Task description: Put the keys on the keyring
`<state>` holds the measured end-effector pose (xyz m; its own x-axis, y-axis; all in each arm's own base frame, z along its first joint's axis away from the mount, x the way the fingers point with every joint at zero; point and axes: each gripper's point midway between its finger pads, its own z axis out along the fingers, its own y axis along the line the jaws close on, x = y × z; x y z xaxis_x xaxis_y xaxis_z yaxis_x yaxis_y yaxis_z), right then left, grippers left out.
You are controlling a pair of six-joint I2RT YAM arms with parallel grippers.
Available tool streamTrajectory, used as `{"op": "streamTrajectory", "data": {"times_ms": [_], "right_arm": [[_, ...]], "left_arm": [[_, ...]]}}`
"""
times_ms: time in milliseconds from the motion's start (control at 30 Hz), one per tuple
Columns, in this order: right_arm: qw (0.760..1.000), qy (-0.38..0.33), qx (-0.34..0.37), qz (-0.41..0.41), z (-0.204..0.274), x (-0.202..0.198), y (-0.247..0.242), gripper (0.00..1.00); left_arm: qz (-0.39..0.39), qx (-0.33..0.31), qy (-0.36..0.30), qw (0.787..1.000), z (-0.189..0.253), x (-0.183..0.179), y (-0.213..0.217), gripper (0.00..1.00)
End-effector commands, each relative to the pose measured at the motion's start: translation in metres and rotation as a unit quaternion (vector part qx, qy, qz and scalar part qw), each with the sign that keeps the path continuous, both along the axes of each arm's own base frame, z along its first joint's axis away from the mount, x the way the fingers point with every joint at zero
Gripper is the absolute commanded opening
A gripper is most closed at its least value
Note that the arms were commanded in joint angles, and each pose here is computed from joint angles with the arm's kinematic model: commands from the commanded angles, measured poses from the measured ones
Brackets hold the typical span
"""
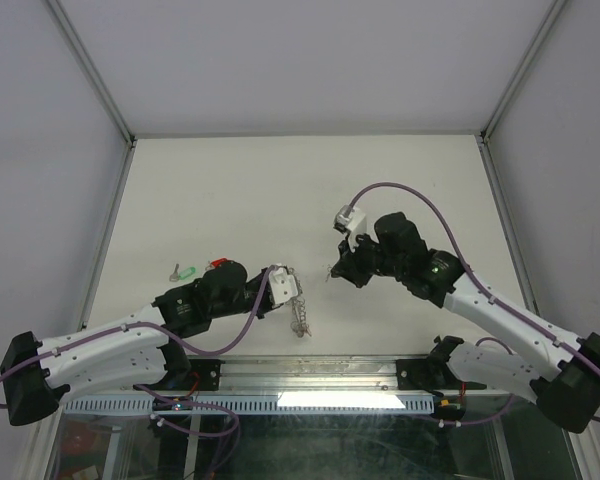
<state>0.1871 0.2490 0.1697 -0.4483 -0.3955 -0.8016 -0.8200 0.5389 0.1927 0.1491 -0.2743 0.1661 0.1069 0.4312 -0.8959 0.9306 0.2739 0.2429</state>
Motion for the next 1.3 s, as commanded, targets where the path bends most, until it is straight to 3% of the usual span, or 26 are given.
{"op": "streamTrajectory", "data": {"times_ms": [0,333,1267], "right_arm": [[0.996,-0.06,0.027,0.062,0.018,-0.017,0.015,0.0],[0.987,-0.121,0.054,0.093,0.023,-0.026,0.036,0.0],[0.981,-0.061,0.122,0.135,0.044,-0.035,0.081,0.0]], "left_arm": [[0.019,-0.049,-0.071,0.996,0.046,0.021,-0.009,0.0],[0.042,-0.044,-0.085,0.994,0.043,0.029,-0.003,0.0],[0.043,-0.032,-0.08,0.995,0.036,0.032,-0.005,0.0]]}}
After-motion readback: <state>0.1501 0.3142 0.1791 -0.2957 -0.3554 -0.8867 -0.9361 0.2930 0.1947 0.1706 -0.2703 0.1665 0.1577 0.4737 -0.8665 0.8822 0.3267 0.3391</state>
